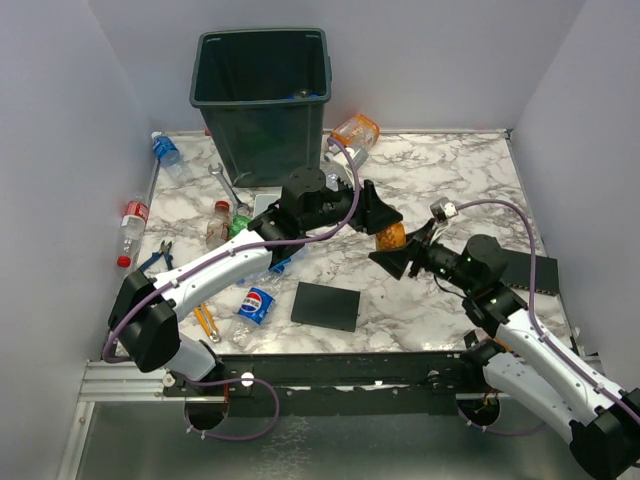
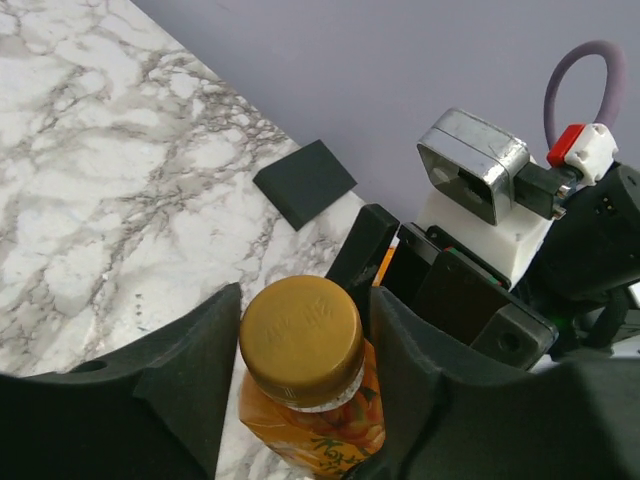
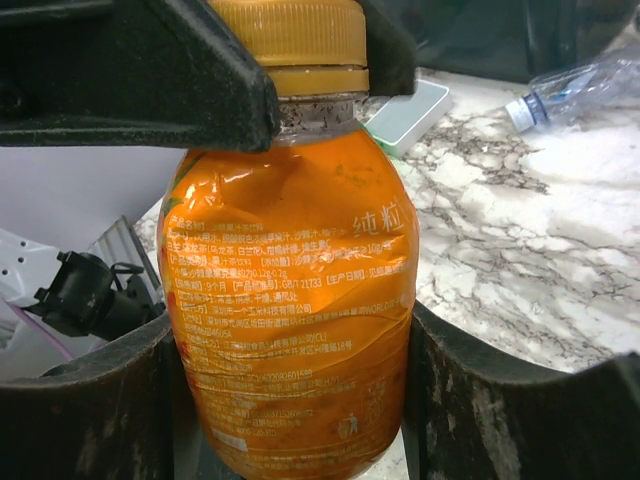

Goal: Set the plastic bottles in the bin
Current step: Pick up the plastic bottle at the center of the board.

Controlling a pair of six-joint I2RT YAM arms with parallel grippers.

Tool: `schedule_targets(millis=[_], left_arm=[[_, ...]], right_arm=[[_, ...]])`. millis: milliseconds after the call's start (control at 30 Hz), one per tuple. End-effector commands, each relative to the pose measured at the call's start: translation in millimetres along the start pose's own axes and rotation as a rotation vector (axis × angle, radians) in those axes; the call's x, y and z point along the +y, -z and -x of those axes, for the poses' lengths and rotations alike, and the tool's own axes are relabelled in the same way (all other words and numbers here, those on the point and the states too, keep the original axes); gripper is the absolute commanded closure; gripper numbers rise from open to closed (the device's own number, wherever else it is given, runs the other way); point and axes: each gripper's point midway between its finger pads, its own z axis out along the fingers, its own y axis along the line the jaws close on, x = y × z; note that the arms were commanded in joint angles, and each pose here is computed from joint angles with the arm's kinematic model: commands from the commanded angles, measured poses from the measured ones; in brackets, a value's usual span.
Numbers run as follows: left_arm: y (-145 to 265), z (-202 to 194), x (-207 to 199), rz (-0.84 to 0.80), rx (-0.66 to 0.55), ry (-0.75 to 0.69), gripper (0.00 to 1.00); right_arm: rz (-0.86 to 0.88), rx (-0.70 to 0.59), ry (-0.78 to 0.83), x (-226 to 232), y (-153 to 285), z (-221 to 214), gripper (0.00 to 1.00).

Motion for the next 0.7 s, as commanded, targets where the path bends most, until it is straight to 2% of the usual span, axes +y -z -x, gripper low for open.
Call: schedule_targets(millis=[0,167,200,300,333,400,500,567,667], left_arm=[[4,-1,-16,-0.058,0.012,0.042,0.4],[0,-7,-13,-0.055,0.034,0.068,0.35],[-1,-8,-12,-0.051,0.035,0.071,0.39],[-2,-4,-11,-0.046,0.023,0.064,0.75],[-2,-2,-11,-0.041,0.017,0.059,0.86],[-2,5,-9,-0.023,-0.008,0.05,1.0],[0,23,-6,0.025,-0.06,0.012,1.0],[3,46,-1,0.085,-0.114,-0.034,1.0],[18,100,9,0.198,-0.24,-0.128,1.0]], right_arm=[[0.009,-0.065,0.071,3,1,16,0.64],[0.009,-0.081,0.092,1,2,15,0.69],[0.012,-0.081,0.095,2,2,14,0.69],[0.017,-0.072,0.095,2,2,12,0.69],[0.016,-0.07,0.091,3,2,13,0.64],[0.008,-0.058,0.076,3,2,13,0.37],[-0.012,-0.05,0.043,5,7,17,0.02],[-0.005,-0.049,0.028,11,11,21,0.0],[-0.005,-0.041,-0.012,21,18,30,0.0]])
